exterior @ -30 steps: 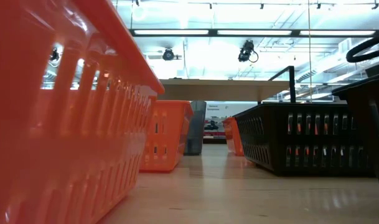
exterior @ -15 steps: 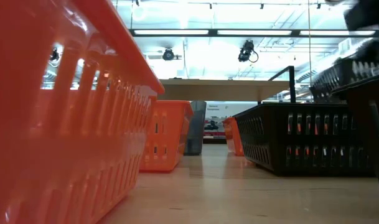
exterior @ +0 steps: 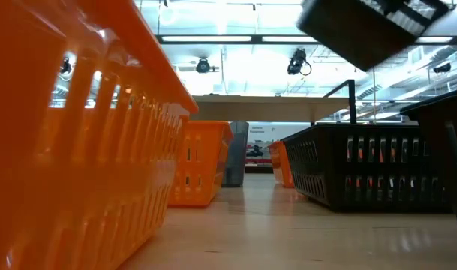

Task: Stack baskets on shelf by color
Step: Put the top black bin on the shelf

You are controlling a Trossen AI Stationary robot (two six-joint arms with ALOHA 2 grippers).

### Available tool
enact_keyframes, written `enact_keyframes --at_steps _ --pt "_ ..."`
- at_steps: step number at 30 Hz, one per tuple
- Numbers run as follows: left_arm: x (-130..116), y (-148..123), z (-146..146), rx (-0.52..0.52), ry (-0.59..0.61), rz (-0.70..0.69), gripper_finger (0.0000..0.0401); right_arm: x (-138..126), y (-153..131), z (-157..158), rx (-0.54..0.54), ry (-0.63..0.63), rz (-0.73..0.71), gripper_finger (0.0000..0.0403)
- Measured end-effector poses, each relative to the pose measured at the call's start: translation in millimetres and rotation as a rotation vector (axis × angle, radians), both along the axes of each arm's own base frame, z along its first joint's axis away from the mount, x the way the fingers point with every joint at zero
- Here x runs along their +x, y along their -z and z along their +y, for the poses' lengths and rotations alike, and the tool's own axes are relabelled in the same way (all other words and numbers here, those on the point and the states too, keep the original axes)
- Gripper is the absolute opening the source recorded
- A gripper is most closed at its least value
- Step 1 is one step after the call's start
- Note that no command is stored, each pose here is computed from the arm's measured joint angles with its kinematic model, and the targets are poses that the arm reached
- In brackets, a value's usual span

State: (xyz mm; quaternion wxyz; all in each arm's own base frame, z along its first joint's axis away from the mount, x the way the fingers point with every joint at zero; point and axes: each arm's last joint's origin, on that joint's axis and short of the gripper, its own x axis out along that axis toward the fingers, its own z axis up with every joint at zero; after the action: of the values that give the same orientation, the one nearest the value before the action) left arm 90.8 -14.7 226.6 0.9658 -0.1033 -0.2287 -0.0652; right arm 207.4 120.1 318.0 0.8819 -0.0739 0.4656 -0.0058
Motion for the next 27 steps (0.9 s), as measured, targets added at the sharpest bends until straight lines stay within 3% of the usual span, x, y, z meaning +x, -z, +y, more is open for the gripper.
enact_keyframes --at_steps 7,11,21,27 --pt "0 0 0 0.0 0.0 0.001 0.0172 12 -14 -14 -0.315 -0.313 -0.032 0.0014" --pt "0 0 0 0.0 -0.001 0.002 0.0172 19 -15 -26 -0.435 -0.368 -0.023 0.0012" --pt "0 0 0 0.0 -0.004 0.005 0.0172 35 -16 -74 -0.533 -0.317 0.037 0.0012" --pt "0 0 0 -0.002 -0.013 0.006 0.0172 45 -19 -95 -0.533 -0.384 0.006 0.0012"
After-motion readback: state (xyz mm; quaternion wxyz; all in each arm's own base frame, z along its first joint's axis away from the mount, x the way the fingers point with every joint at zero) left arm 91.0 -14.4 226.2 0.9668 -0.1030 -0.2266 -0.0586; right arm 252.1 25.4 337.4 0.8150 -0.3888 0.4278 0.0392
